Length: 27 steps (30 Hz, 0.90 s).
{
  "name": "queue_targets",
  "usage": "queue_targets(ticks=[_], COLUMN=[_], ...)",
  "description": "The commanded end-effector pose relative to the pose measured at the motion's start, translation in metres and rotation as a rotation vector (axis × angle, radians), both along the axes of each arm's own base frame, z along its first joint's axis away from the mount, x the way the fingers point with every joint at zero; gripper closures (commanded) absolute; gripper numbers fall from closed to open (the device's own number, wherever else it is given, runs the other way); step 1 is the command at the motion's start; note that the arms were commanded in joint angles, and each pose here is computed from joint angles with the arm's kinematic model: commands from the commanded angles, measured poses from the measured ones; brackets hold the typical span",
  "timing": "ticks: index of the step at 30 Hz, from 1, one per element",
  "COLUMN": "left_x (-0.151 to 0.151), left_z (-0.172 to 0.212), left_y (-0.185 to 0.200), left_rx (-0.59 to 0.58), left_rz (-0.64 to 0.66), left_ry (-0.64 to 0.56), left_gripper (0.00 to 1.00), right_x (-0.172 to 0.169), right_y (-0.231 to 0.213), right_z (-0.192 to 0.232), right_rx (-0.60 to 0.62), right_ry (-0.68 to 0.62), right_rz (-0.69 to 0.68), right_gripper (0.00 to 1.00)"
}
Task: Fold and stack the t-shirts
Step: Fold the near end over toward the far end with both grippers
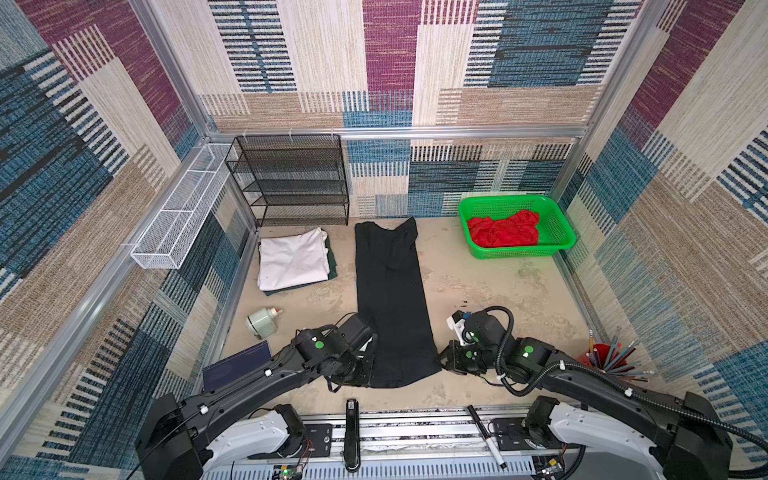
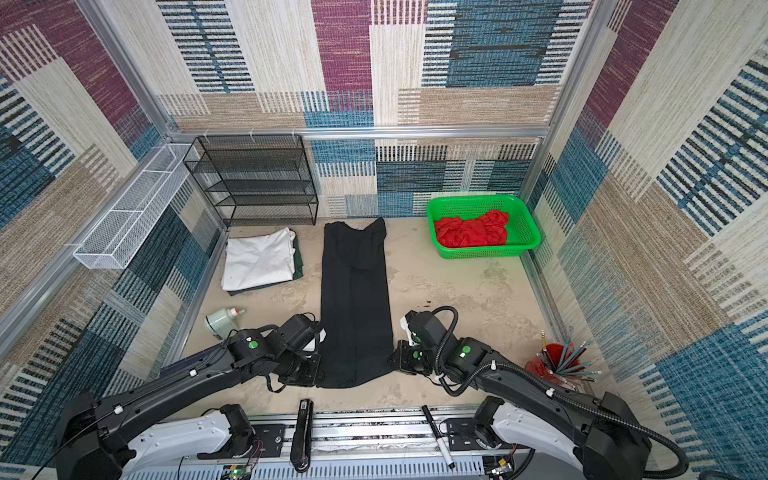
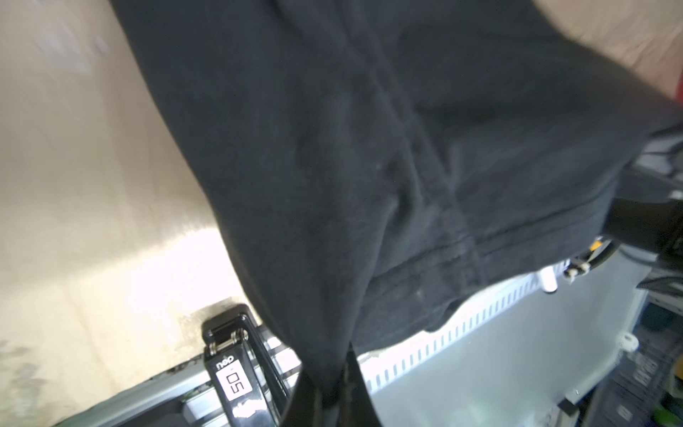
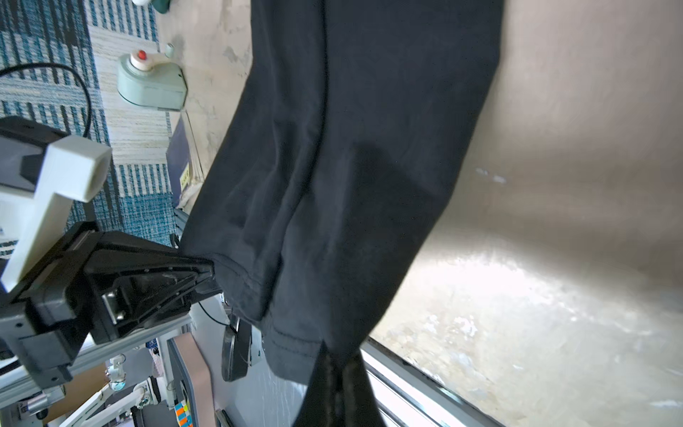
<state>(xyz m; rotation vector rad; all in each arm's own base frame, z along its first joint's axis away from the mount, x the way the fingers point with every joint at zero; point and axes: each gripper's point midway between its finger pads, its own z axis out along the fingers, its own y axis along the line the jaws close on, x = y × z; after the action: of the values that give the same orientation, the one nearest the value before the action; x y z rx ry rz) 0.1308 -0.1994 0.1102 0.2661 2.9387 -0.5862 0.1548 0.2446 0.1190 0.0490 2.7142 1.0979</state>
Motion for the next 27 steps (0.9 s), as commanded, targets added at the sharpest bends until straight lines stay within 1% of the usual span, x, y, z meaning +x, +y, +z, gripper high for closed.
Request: queue_targets(ticks=[1,4,9,12,15,19,27], left_x=[0.020,0.042,0.081,0.106,0.132,0.163,0.218], left_z=[0.009,0.018,0.030,0.034,0.038,0.043,0.047], left_y=[0.019,0.024,0.023,0.021,0.017,0.018,0.019], left_rx=[0.106,0.115,0.075,0.056,0.053,0.064,0.042], left_rz=[0.007,0.040,0.070,0.082,0.075,0.088,0.110], left_ry=[-0.098,-0.158,-0.239,-0.267,-0.293,-0.314,-0.318], left_gripper=[1.00,1.00,1.00,1.00,1.00,1.00,1.00], right_x=[0.025,0.044,0.082,0.107,0.131,0.159,0.212], right_y=[-0.003,-0.001,-0.001,0.001,0.006,0.012,0.008], right_z=[0.007,0.012,0.026,0.041,0.042,0.038,0.040], right_rx=[-0.040,-0.030,-0.009,0.009,-0.006,-0.024,-0.050], right_ry=[-0.077,-0.114,-0.202,-0.272,-0.295,-0.309,-0.356], right_rz=[-0.071,-0.090,-0.130,-0.135,-0.121,-0.111,-0.147], right_gripper=[1.00,1.00,1.00,1.00,1.00,1.00,1.00])
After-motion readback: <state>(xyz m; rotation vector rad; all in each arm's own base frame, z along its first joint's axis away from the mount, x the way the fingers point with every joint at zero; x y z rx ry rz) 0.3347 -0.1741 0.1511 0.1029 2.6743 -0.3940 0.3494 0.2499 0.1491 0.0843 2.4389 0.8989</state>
